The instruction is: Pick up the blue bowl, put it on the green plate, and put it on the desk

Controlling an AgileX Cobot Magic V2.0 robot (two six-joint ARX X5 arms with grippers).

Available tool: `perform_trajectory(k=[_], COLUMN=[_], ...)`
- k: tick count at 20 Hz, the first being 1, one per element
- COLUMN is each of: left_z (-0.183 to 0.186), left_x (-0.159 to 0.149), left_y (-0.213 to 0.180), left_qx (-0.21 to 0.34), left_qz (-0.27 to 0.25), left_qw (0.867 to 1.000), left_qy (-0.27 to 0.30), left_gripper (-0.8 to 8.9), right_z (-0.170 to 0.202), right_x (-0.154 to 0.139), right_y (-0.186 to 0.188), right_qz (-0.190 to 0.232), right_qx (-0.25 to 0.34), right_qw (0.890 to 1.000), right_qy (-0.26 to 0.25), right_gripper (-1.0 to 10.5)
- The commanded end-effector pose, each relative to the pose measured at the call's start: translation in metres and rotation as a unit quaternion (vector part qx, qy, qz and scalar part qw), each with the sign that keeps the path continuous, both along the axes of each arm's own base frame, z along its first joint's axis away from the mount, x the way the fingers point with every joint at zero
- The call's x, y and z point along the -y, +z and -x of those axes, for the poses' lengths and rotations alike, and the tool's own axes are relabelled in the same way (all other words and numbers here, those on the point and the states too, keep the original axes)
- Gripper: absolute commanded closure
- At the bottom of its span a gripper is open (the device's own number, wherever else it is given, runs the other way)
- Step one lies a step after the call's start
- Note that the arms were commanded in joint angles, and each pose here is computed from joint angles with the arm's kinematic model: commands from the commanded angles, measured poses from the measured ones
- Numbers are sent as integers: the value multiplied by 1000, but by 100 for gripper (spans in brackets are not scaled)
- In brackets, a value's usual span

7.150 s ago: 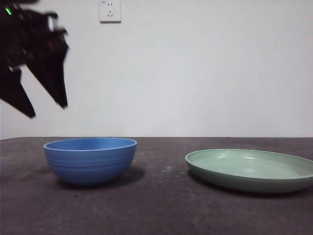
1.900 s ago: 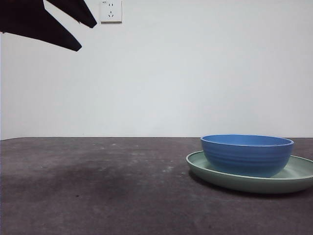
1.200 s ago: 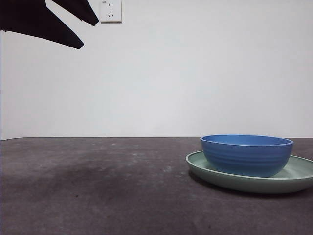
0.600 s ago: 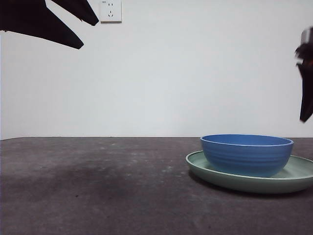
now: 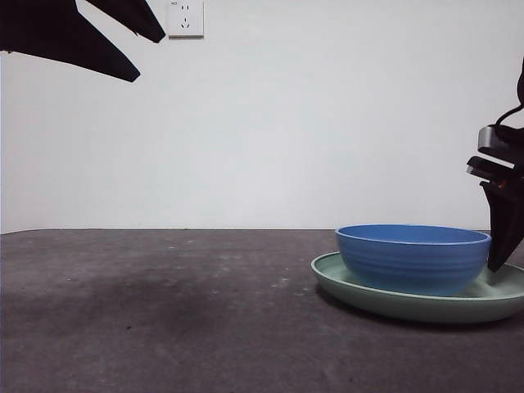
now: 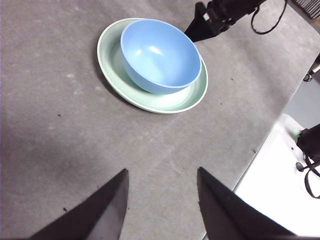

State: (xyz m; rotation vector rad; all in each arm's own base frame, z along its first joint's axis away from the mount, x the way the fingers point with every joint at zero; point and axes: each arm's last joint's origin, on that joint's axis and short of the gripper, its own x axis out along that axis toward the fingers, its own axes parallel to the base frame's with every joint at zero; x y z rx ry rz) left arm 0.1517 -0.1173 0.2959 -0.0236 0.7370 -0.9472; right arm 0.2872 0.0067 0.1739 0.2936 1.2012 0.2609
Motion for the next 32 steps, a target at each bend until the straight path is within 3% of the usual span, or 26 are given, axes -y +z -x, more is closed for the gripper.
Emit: perform_trajectory(k=[1,7,12,22,25,32], left_z=[-1,-1,-1,-1,-1,-1], left_x=[2,2,2,2,2,2], left_y=[3,3,2,3,3,3], left_qx=[8,8,7,7,7,7], left_qz=[4,4,4,4,4,4], left_qw=[1000,1000,1000,1000,1000,1000], left_qy=[-7,-7,-6,-6,-6,-6], left_gripper=[592,592,592,592,592,592], right_z=[-7,-9,-9,1,0,-4], right_x=[-1,-1,-1,-4,-12,-58], right_y=[-3,-6,-5,33,38,45], right_qz=[-5,-4,-8,-88,-120,-139], right_qx=[7,5,8,69,75,100], right_qw=[1000,1000,1000,994,990,985], right_qy=[8,7,5,3,3,22], right_gripper=[805,933,933,933,933,933])
